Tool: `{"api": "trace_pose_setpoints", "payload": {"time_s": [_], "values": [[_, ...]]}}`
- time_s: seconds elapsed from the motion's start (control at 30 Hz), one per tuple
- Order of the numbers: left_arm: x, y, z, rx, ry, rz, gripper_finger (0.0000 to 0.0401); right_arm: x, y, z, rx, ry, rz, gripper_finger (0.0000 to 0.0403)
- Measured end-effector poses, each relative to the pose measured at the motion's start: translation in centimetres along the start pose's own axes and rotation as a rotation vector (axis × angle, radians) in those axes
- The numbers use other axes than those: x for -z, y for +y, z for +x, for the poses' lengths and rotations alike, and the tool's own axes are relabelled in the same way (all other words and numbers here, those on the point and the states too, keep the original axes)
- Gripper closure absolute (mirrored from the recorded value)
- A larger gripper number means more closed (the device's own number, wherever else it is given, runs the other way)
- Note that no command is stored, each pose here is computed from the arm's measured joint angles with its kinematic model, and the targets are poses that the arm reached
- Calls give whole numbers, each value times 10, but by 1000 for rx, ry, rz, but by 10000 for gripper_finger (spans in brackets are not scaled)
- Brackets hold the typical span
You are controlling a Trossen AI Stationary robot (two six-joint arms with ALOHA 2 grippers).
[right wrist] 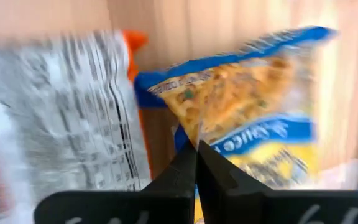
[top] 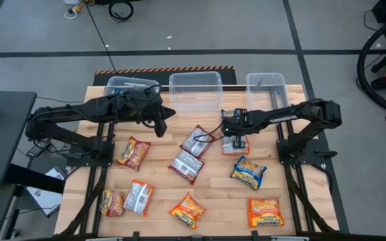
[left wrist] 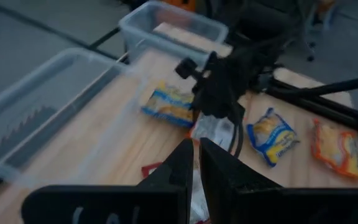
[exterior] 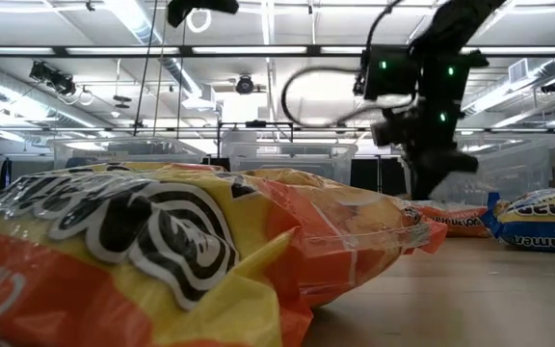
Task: Sort Maruchan noodles
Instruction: Put the top right blue noodle pack into the left transparent bin
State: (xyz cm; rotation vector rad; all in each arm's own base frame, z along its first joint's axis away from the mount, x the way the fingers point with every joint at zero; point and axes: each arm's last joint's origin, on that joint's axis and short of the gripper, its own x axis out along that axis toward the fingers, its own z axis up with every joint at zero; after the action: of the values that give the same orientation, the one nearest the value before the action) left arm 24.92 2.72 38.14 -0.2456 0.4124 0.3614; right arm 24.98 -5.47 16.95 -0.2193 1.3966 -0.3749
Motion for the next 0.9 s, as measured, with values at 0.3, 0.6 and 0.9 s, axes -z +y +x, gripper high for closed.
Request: {"api": "trace_pose_setpoints", "payload": {"time_s": [0.3, 0.6, 0.9], "values": [[9, -31, -11, 125, 10, 168, 369, -11, -16, -75, -266, -186, 369, 397], [23, -68, 24, 206, 18, 189, 368, -18, -17, -104, -643, -299, 738, 397], [47, -96, 90, 281, 7, 328, 280, -28, 2, -105, -836, -285, 620, 396]]}}
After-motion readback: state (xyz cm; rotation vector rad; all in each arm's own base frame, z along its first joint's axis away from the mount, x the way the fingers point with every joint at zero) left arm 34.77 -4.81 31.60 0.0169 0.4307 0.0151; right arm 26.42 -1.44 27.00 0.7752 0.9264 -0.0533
